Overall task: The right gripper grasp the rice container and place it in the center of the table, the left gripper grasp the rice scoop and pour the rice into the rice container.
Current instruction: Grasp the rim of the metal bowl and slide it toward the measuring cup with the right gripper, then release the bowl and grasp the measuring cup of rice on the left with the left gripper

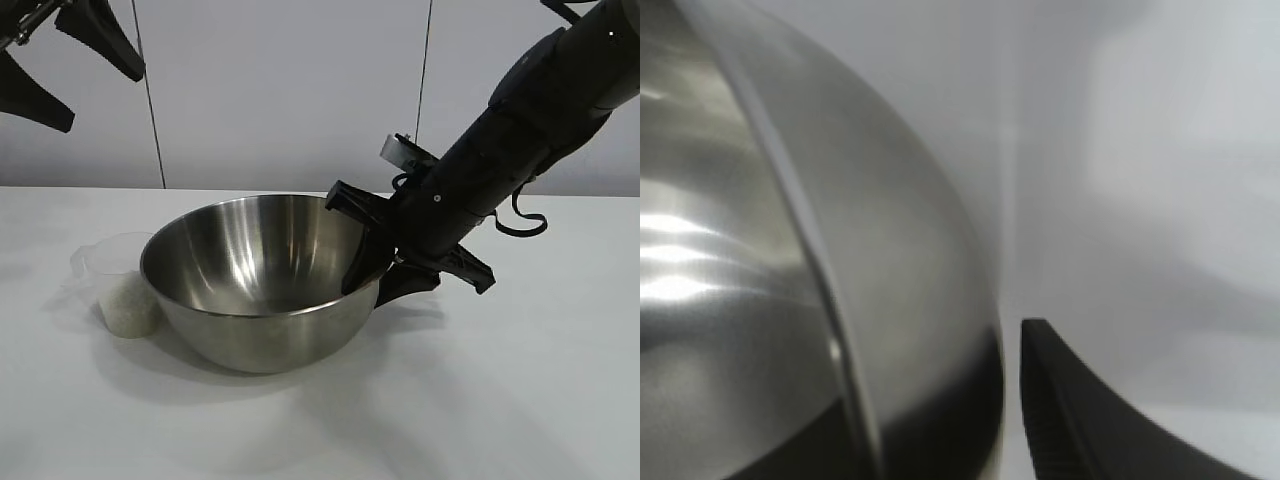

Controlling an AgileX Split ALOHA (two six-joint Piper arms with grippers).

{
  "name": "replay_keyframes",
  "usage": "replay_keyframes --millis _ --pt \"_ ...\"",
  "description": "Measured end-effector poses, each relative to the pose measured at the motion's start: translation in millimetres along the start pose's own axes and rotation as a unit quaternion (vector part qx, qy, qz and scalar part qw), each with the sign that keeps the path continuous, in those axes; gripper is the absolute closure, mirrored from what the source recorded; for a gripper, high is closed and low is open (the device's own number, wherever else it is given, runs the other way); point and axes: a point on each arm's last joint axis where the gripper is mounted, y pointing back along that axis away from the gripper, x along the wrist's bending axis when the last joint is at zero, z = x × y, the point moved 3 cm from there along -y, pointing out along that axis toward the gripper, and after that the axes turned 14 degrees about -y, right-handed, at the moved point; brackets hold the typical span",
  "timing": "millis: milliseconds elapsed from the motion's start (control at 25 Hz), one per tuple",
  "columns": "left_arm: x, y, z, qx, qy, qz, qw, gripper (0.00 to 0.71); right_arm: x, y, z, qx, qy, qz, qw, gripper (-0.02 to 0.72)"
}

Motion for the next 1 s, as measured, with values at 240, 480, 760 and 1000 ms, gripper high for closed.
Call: replay_keyframes --millis 240,480,760,1000 --pt "0.0 0.0 0.0 0.0 0.0 0.0 1.0 0.108 1.6 2.8 -1.5 0.005 0.004 0.001 1.0 0.122" --pt "0.0 0.0 0.0 0.0 0.0 0.0 1.0 0.108 16.3 51.3 7.4 -0.024 0.017 0.029 0.999 0.093" --pt "0.0 0.0 0.0 0.0 0.0 0.0 1.0 0.108 -15.2 144.2 23.1 -0.06 0.066 -0.016 0.996 0.093" --pt "0.0 0.0 0.0 0.0 0.0 0.0 1.0 0.108 -76.0 206.1 30.9 -0.082 0.067 -0.127 0.986 0.093"
